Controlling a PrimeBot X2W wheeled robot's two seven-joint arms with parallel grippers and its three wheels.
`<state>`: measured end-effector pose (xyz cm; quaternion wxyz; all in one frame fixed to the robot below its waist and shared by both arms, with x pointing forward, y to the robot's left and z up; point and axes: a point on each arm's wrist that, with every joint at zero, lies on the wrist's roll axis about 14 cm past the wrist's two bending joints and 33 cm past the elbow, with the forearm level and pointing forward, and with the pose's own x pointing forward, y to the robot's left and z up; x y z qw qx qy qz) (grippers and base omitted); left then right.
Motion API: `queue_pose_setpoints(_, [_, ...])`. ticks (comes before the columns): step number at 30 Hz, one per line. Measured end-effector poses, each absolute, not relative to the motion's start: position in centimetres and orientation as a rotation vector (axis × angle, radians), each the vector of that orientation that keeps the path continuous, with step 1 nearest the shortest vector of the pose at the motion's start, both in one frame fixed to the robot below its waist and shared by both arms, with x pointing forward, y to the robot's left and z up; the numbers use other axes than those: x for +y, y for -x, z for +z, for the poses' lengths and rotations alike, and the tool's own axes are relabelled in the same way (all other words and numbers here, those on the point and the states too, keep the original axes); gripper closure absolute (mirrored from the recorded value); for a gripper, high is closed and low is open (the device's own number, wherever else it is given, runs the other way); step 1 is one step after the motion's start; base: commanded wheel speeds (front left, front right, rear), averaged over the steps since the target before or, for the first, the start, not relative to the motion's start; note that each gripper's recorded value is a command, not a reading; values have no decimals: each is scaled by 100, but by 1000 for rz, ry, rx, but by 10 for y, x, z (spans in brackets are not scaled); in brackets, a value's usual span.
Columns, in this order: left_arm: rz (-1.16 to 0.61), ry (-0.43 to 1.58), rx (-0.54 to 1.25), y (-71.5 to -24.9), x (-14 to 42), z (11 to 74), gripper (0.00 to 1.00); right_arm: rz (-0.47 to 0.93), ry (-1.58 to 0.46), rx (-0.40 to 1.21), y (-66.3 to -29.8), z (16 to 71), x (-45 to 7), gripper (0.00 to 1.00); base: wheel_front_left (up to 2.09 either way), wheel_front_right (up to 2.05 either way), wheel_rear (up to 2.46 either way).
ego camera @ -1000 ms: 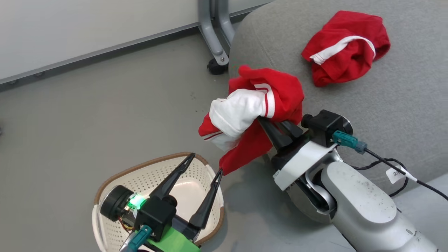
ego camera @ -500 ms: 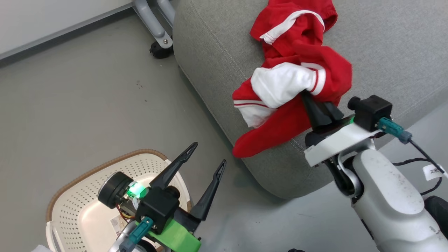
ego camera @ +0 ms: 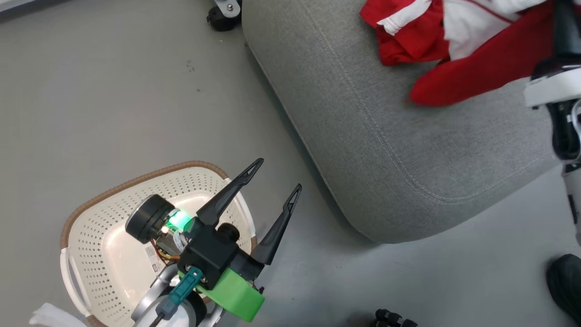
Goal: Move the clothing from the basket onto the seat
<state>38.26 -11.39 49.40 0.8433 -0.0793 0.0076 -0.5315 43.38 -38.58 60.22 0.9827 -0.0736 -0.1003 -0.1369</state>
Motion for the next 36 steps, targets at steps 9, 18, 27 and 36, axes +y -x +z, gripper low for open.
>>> queue_pose_setpoints(9, [-1041,160,11,-412,-95,477,0,-326,174,-139,-483,589,-421,100,0,0,0])
queue_pose_setpoints(18, [-976,169,54,-429,-78,447,0,-392,68,112,-501,476,-430,0,0,0,0])
queue_pose_setpoints(27, [-932,166,87,-437,-68,430,0,-396,12,181,-493,430,-413,0,0,0,0])
queue_pose_setpoints(36, [-894,148,29,-441,-65,449,0,-388,-23,194,-455,420,-389,0,0,0,0])
